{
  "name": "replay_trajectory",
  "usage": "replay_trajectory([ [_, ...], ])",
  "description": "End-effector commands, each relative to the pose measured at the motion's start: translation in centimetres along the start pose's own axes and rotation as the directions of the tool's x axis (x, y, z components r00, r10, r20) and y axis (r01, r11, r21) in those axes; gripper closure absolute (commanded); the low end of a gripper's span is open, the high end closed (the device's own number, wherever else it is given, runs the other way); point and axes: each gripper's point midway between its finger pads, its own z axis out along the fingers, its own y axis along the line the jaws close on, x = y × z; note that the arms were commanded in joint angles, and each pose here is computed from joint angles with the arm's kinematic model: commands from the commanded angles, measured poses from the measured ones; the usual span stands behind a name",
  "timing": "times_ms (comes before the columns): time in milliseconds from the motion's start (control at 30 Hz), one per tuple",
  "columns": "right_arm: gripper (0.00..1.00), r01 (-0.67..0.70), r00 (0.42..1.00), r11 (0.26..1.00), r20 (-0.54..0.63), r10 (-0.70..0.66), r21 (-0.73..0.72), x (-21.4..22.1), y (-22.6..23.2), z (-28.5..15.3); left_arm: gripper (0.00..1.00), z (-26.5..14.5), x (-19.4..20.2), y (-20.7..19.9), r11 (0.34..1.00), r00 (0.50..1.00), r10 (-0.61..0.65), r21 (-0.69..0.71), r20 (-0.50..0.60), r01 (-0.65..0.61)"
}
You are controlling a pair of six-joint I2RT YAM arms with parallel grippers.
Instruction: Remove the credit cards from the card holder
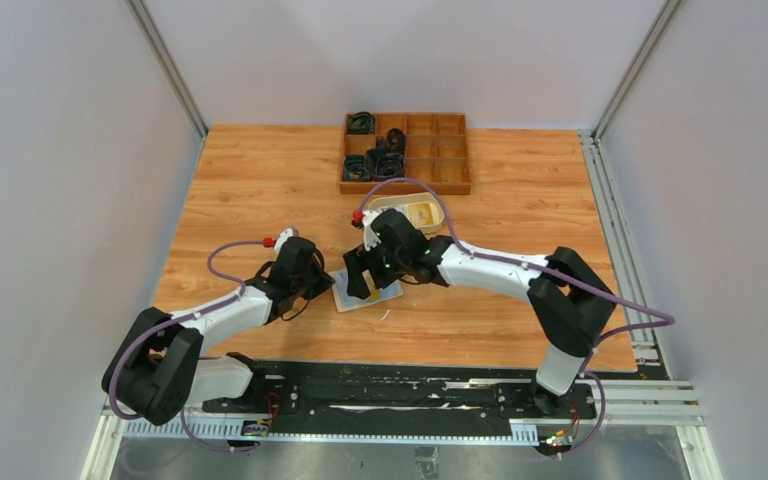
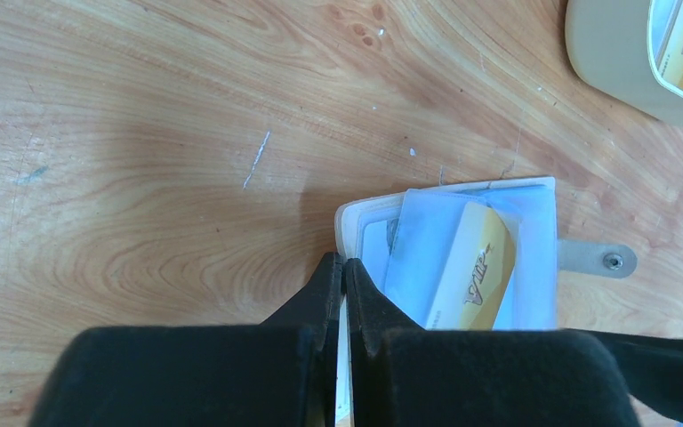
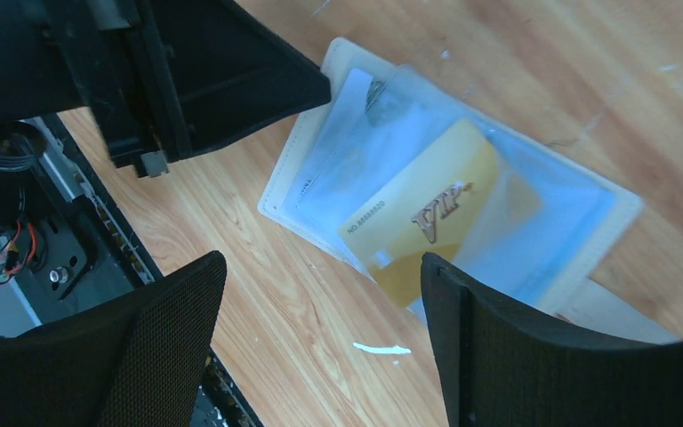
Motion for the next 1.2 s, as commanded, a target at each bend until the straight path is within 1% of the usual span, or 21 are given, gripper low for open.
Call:
replay_trajectory([
  [0,0.17,-0.066,0.997,0.989,-0.056,0.059,-0.134,0.5,2.0,1.8,1.00,-0.1,-0.4,0.6,1.000,1.000,0.017,-0.025,0.022,-0.016],
  [100,0.17,-0.105,0.991,0.988,-0.097,0.095,-0.113,1.5,1.4,2.7,1.00,-0.1,-0.4,0.6,1.000,1.000,0.017,-0.025,0.023,-0.016],
  [300,0.17,-0.150,0.976,0.987,-0.151,0.156,0.055,3.7,-1.7,3.2,1.00,-0.1,-0.4,0.7,1.000,1.000,0.018,-0.026,0.023,-0.017],
  [433,0.17,-0.140,0.976,0.979,-0.146,0.161,0.146,4.1,-3.4,2.9,1.00,0.0,-0.2,0.8,0.999,1.000,0.018,-0.030,0.018,-0.017],
  [700,0.17,-0.136,0.971,0.964,-0.162,0.175,0.228,4.7,-4.7,2.8,1.00,0.0,-0.3,0.8,0.999,1.000,0.021,-0.029,0.019,-0.020],
  [833,0.17,-0.147,0.967,0.962,-0.172,0.189,0.231,5.1,-4.7,3.0,1.00,0.0,-0.4,0.7,0.999,0.999,0.023,-0.029,0.025,-0.023],
  [933,0.17,-0.179,0.959,0.962,-0.181,0.217,0.205,5.6,-4.3,3.5,1.00,0.0,-0.5,0.7,0.999,0.999,0.023,-0.027,0.025,-0.023],
  [1033,0.17,-0.233,0.949,0.962,-0.185,0.257,0.143,5.9,-3.2,4.0,1.00,-0.2,-0.2,1.0,0.999,1.000,0.026,-0.043,0.015,-0.025],
  [1167,0.17,-0.350,0.922,0.936,-0.164,0.351,0.035,5.7,-1.7,4.5,1.00,-0.2,-0.1,1.3,0.998,1.000,0.027,-0.051,0.014,-0.027],
])
